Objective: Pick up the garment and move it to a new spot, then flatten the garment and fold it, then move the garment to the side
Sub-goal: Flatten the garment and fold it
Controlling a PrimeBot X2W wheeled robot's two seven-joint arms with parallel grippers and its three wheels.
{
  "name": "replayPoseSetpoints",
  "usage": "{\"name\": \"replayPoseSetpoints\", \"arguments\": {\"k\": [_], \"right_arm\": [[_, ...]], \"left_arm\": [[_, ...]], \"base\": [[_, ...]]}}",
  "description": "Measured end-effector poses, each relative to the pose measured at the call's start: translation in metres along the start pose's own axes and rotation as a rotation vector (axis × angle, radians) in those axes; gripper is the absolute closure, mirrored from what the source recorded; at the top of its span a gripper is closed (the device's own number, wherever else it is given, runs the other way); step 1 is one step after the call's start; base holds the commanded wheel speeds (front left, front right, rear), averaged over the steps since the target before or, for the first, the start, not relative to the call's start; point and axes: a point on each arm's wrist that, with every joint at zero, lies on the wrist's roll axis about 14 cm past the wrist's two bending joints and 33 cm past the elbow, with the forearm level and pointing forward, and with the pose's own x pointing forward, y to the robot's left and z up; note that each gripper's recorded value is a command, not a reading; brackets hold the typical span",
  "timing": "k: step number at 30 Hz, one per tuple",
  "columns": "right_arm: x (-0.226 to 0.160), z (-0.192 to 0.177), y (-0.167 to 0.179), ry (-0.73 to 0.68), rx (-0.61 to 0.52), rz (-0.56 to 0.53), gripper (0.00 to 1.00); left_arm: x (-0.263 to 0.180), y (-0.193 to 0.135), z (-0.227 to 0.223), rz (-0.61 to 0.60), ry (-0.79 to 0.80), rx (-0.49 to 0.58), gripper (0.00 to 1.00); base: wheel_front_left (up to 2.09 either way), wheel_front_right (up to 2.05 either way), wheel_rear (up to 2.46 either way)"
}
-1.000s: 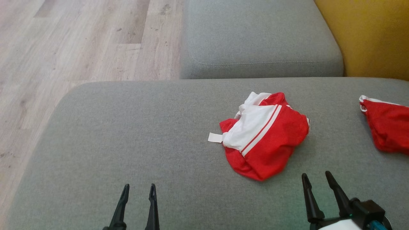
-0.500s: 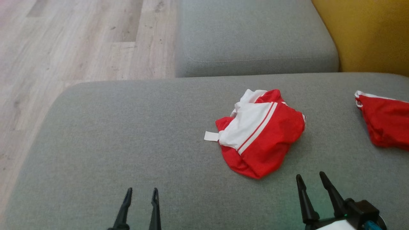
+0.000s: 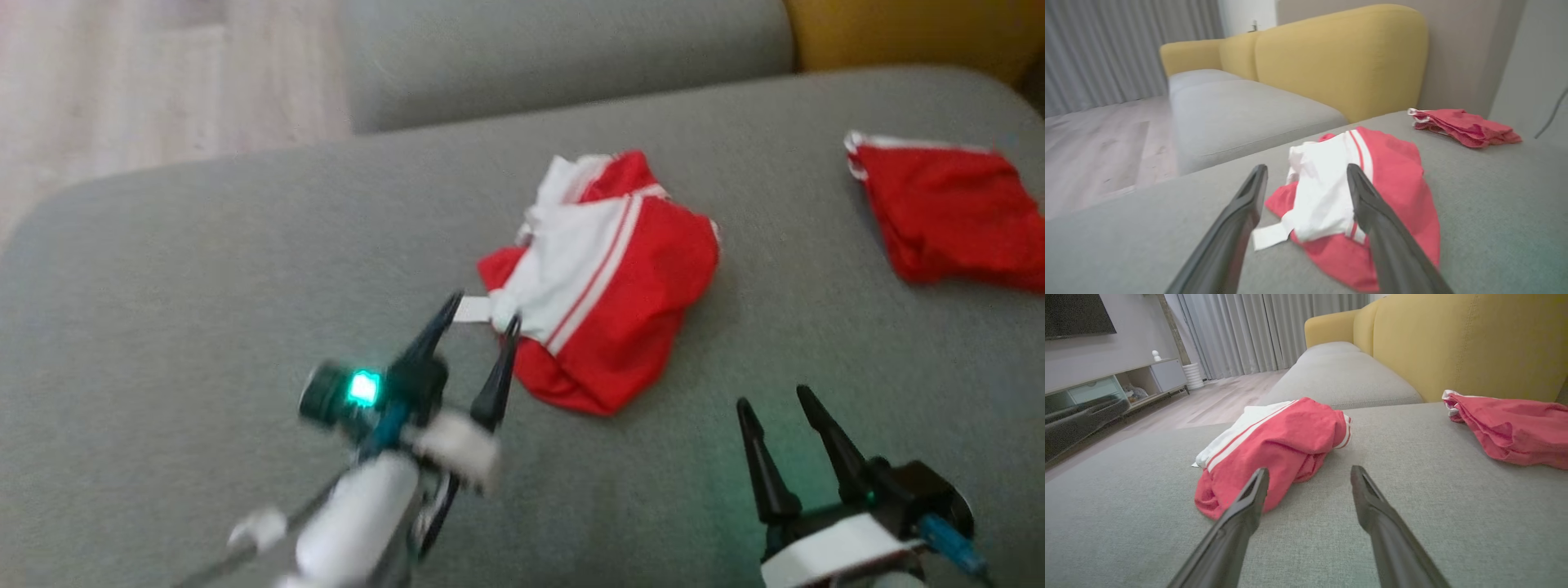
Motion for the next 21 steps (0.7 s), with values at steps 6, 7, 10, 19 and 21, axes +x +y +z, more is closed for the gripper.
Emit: {"name": "replayPoseSetpoints", "arguments": {"k": [6, 7, 10, 19, 21], "right_arm": [[0.016, 0.007, -0.016, -0.008, -0.014, -0.040, 0.00], [0.018, 0.011, -0.021, -0.018, -0.015, -0.057, 0.00], [0.016, 0.012, -0.034, -0.021, 0.003, -0.112, 0.00], [-0.012, -0.003, -0.068, 0.038, 0.019, -0.281, 0.00], [-0.018, -0.005, -0.076, 0.049, 0.015, -0.312, 0.00]], "left_arm": [[0.074, -0.027, 0.015, -0.166, 0.042, 0.061, 0.00], [0.084, -0.033, 0.015, -0.195, 0.049, 0.077, 0.00], [0.109, -0.050, 0.007, -0.262, 0.090, 0.126, 0.00], [0.154, -0.066, -0.050, -0.322, 0.294, 0.245, 0.00], [0.155, -0.072, -0.063, -0.347, 0.332, 0.237, 0.00]], "base": [[0.00, 0.00, 0.00], [0.00, 0.00, 0.00], [0.00, 0.00, 0.00], [0.00, 0.00, 0.00], [0.00, 0.00, 0.00]]}}
